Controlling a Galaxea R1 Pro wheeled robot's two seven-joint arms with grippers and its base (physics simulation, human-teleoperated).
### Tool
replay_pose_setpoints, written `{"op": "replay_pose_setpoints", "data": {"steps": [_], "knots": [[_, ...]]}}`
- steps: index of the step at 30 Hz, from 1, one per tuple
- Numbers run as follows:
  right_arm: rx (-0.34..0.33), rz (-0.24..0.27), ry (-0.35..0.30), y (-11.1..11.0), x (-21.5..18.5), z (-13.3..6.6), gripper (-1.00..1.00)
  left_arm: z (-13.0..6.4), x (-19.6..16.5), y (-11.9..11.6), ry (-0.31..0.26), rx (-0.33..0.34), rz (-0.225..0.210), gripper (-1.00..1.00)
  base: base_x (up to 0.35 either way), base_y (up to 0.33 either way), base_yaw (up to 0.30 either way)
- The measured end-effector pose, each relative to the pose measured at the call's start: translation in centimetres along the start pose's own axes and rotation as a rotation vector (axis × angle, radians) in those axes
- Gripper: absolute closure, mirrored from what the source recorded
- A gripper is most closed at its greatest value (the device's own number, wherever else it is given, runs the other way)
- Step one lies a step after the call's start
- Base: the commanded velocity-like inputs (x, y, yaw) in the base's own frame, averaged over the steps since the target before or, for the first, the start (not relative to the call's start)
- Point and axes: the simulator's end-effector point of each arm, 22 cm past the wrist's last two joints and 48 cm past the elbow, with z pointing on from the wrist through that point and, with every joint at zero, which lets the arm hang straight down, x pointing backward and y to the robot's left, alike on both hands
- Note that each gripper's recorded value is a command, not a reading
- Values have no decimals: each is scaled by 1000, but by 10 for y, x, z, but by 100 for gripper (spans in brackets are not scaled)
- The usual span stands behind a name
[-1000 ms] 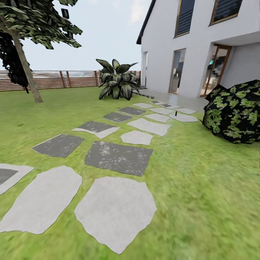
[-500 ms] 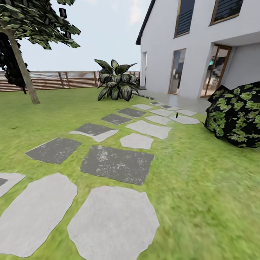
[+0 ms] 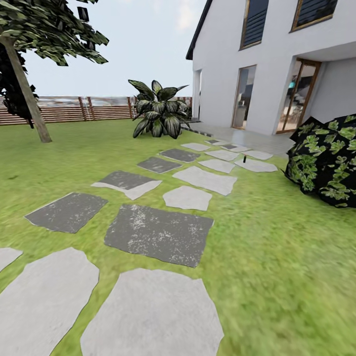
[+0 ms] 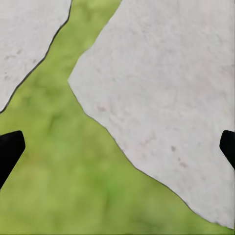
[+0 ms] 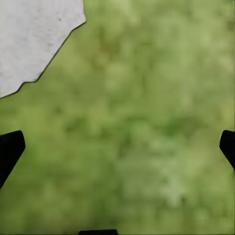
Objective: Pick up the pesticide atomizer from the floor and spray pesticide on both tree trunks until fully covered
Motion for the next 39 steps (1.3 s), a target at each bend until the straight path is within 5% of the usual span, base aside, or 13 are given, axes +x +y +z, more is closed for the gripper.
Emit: {"op": "replay_pose_setpoints", "data": {"steps": [39], "knots": [[-5,3,0,4,0,0,-100,0,0,0,1,0,0,-100,339,0,0]]}}
